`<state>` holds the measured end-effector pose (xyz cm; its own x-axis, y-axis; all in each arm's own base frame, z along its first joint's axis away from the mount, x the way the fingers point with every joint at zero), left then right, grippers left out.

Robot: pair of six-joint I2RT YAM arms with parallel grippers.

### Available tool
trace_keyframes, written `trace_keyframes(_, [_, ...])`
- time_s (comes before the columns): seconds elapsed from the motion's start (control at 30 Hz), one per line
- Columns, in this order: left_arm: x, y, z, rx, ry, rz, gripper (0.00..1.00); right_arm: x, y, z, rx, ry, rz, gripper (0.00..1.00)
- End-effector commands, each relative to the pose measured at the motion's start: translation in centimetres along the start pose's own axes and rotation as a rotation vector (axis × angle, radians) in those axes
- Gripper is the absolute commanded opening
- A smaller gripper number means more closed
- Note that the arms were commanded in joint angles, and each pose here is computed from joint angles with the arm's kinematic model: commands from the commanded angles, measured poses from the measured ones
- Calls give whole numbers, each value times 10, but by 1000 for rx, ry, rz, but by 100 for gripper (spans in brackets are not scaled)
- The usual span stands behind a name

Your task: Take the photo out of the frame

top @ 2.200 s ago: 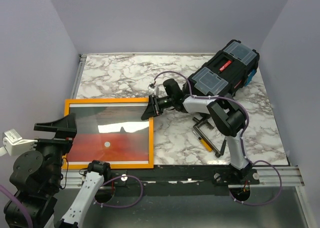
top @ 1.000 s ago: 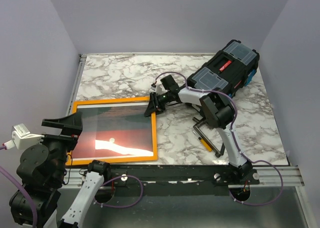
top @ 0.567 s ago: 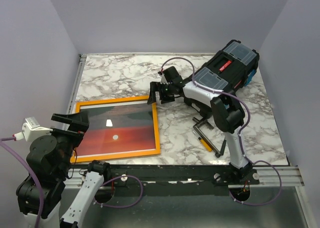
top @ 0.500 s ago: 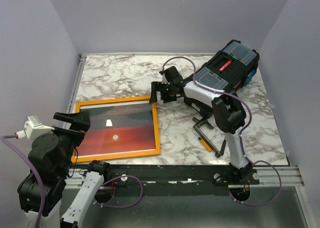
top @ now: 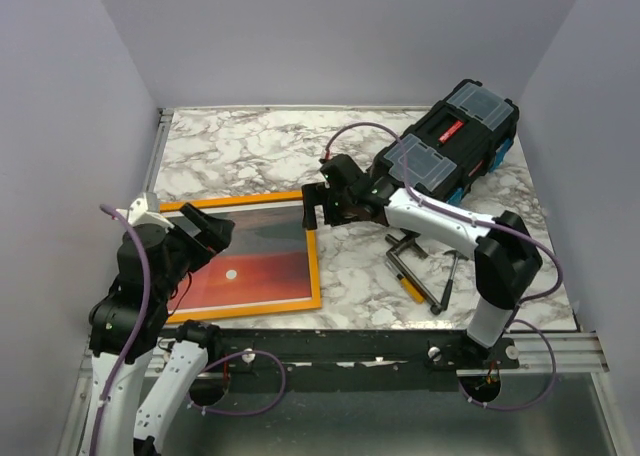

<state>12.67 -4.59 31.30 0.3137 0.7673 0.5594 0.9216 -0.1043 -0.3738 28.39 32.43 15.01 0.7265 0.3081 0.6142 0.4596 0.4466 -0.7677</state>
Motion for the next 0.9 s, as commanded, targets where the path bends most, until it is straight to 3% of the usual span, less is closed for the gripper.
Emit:
trace_keyframes(0.0, [-31, 25, 3, -67, 46, 180, 95, -14, -1, 0, -33, 213, 47, 100])
trace_keyframes(0.07, [-38, 31, 12, -36, 32, 192, 95, -28, 4, 12, -82, 222, 110, 100])
trace_keyframes(0.23, [-42, 38, 32, 80, 6, 175, 95, -57, 18, 22, -300, 210, 86, 93])
trace_keyframes(0.73, [-67, 52, 84, 457, -157, 224, 98, -96, 53, 31, -369, 145, 156, 60])
trace_keyframes(0.83, [-69, 50, 89, 531, -201, 224, 99, -97, 51, 32, -370, 155, 168, 41])
trace_keyframes(0.87, [-69, 49, 89, 546, -211, 228, 98, -96, 49, 33, -370, 159, 171, 30])
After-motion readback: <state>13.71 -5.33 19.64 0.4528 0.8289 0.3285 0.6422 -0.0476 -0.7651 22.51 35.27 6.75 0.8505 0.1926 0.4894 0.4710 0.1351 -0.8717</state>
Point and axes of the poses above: each gripper's point midway between its finger pads, its own y axis out along the fingers, its own z axis along the line the jaws close on, x = y × z, the point moved 5 cm from there along -y, back along the fingers, and after that the axes turned 9 degrees about -y, right-handed, at the moved point
